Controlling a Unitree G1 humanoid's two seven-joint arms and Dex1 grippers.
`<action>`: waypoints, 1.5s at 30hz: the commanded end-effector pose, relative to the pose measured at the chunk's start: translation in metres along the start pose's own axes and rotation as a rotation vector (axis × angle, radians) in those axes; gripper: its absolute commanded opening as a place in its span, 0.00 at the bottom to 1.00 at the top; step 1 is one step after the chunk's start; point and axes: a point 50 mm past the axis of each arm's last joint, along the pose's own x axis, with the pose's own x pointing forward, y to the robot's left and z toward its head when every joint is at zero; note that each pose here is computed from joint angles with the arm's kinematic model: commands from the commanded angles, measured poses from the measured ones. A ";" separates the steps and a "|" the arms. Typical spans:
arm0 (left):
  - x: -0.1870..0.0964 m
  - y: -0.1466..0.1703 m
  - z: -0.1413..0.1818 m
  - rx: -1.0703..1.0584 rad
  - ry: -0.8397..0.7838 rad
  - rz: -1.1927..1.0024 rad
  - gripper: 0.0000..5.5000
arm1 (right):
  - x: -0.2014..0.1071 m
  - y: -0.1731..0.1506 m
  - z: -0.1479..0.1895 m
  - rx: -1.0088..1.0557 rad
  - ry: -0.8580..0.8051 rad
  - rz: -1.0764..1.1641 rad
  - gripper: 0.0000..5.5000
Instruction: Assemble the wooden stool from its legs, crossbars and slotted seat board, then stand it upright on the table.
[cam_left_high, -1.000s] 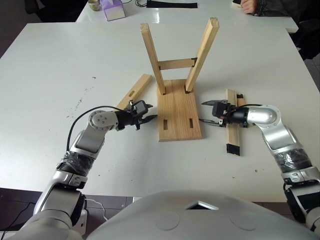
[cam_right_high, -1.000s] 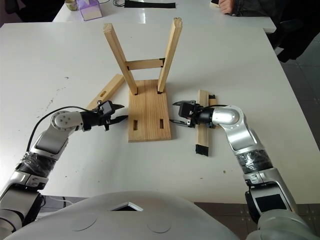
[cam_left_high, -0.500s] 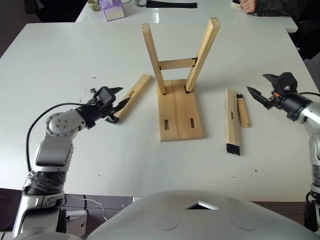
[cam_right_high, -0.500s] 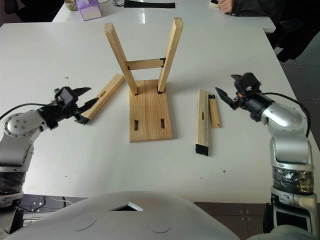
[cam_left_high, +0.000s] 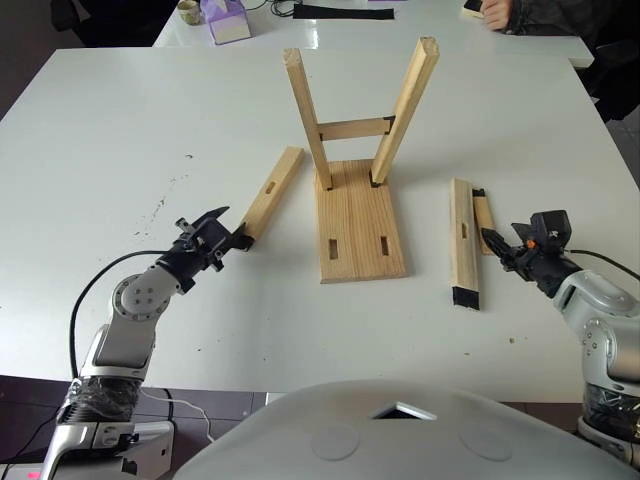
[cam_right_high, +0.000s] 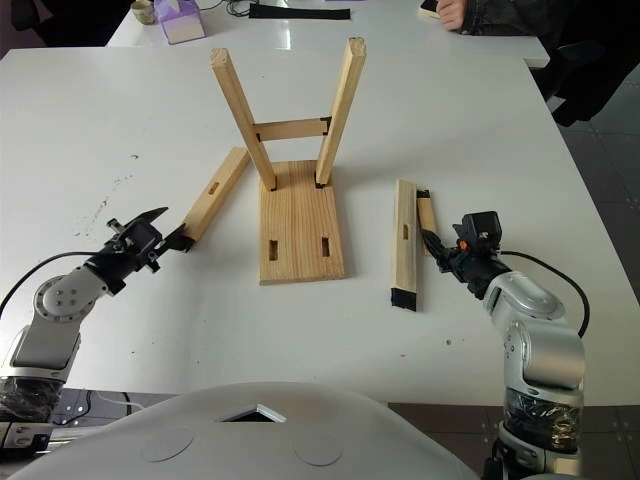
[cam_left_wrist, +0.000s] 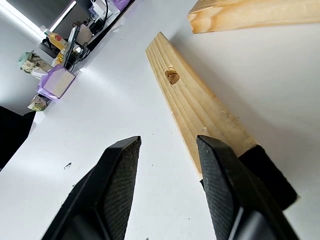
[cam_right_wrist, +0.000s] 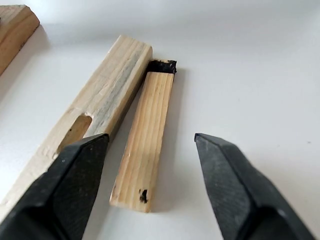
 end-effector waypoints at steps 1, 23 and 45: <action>-0.012 -0.027 -0.023 -0.048 0.136 -0.129 0.38 | 0.001 -0.001 -0.010 0.010 0.029 -0.023 0.58; -0.040 -0.035 0.015 0.015 0.032 -0.541 0.38 | 0.007 0.003 -0.041 0.011 0.023 -0.090 0.58; -0.032 0.038 0.062 -0.169 -0.286 -0.440 0.38 | 0.012 0.007 -0.031 0.027 -0.048 -0.091 0.24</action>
